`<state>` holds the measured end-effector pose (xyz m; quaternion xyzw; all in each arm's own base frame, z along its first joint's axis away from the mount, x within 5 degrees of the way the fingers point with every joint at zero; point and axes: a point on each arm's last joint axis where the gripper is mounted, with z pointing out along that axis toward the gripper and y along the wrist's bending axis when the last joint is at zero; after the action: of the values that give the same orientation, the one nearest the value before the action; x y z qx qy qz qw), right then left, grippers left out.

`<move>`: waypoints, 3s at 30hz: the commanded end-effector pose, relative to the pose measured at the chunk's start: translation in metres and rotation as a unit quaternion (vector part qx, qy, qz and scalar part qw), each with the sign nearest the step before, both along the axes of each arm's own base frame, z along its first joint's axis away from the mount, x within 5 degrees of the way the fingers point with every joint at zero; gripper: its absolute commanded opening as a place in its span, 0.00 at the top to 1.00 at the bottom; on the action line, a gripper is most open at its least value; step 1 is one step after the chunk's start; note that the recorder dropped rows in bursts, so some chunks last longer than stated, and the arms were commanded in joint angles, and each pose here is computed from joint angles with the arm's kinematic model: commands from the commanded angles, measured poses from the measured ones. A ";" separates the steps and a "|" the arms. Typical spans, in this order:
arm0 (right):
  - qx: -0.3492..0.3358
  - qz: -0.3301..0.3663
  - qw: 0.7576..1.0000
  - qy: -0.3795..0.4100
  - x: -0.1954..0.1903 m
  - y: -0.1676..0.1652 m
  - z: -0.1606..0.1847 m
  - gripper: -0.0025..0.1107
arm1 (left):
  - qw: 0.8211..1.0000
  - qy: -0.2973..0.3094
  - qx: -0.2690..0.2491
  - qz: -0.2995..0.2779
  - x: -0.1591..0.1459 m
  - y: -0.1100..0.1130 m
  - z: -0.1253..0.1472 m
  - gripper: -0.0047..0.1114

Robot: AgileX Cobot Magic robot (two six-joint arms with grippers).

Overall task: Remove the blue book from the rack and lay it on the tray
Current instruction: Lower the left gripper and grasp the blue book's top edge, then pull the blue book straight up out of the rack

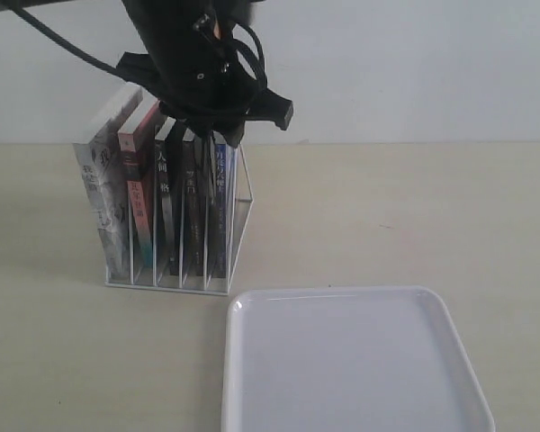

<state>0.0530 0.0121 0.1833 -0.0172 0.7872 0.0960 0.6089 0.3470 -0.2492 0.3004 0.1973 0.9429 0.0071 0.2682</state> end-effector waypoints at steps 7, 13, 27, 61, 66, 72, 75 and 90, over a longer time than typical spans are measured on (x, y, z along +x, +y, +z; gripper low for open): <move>-0.001 -0.004 1.000 -0.007 0.000 -0.001 0.001 0.98 | 0.999 0.020 0.029 0.003 0.007 -0.006 -0.024 0.64; -0.001 -0.004 1.000 -0.007 0.000 -0.001 0.001 0.98 | 0.999 0.020 0.031 0.000 0.007 -0.006 -0.024 0.70; -0.001 -0.004 1.000 -0.007 0.000 -0.001 0.001 0.98 | 0.999 0.027 0.046 -0.004 0.006 -0.004 -0.025 0.82; -0.001 -0.004 1.000 -0.007 0.000 -0.001 0.001 0.98 | 0.996 -0.093 -0.014 -0.008 -0.038 0.036 0.089 0.92; -0.001 -0.004 1.000 -0.007 0.000 -0.001 0.001 0.98 | 0.993 -0.116 -0.032 -0.007 -0.050 0.047 0.110 0.92; -0.001 -0.004 1.000 -0.007 0.000 -0.001 0.001 0.98 | 0.988 -0.142 -0.054 -0.003 -0.068 0.061 0.135 0.92; -0.001 -0.004 1.000 -0.007 0.000 -0.001 0.001 0.98 | 0.986 -0.155 -0.067 -0.001 -0.076 0.068 0.147 0.92; -0.001 -0.004 1.000 -0.007 0.000 -0.001 0.001 0.98 | 0.954 -0.209 -0.214 -0.017 -0.135 0.098 0.207 0.92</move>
<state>0.0530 0.0121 0.1833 -0.0172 0.7872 0.0960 0.6089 0.2187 -0.1530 0.4963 0.1523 0.8595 -0.1321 0.4697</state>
